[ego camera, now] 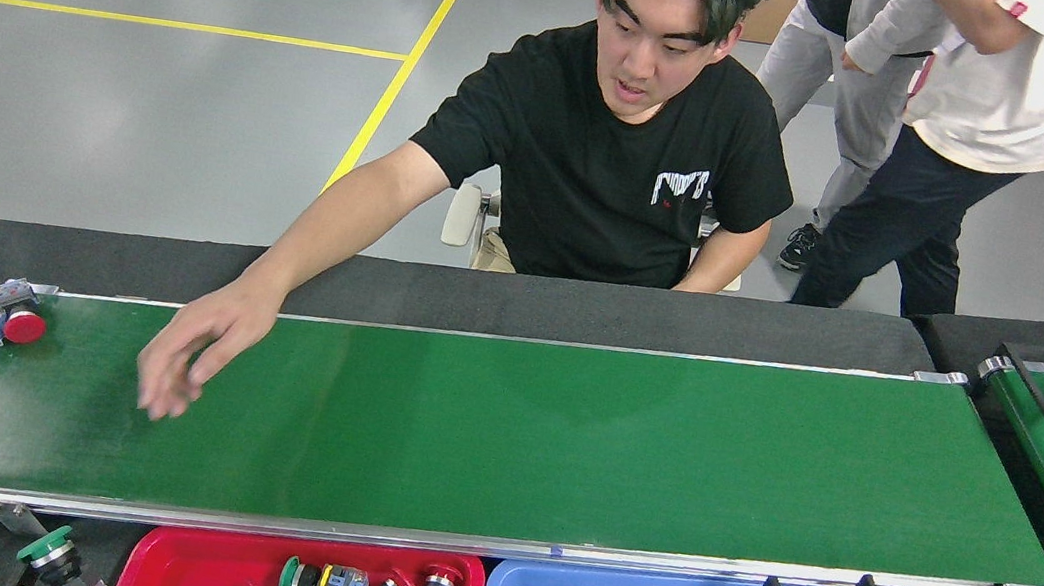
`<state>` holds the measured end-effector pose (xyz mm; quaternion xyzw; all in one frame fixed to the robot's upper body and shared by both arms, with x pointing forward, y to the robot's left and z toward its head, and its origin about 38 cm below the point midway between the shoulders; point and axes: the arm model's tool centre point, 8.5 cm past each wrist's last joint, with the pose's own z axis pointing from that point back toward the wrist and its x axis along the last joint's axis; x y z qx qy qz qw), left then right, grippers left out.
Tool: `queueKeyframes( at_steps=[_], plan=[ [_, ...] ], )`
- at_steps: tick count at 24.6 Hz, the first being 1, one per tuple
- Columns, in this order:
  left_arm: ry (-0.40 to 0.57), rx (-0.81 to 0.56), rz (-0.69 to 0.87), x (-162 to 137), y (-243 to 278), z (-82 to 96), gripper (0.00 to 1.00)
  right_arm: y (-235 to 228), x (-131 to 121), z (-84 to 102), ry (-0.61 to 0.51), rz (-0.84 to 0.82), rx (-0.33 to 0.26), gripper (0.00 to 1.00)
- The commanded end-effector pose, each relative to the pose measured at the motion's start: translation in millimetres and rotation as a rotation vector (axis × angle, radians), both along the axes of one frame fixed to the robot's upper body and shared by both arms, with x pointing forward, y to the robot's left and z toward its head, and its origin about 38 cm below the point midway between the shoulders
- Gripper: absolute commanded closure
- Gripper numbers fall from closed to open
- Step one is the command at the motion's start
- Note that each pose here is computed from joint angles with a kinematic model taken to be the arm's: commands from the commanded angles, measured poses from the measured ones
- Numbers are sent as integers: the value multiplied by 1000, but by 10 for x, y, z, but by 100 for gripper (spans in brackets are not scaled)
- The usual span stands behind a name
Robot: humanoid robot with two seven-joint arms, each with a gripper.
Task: Pick switch part from conveyor to tray
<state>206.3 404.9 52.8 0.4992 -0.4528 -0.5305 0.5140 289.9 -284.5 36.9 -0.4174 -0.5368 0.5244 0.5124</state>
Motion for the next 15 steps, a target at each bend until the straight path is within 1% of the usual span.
queueKeyframes(
  at_steps=[1,6,9,10,15],
  plan=[
    [-16,12,-14,14,22,60,1,-22,35,87,-28,-4,-2,0],
    [-10,12,-19,-4,31,50,1,-42,29,114,-35,-6,-7,0],
    [-9,14,-12,-21,56,50,1,-53,34,262,-78,-8,-15,0],
    [-9,15,-10,-24,61,51,1,-49,13,281,-82,-8,-18,0],
    [-7,21,-13,-20,80,60,1,-39,-32,288,-88,-9,-16,1]
  ],
)
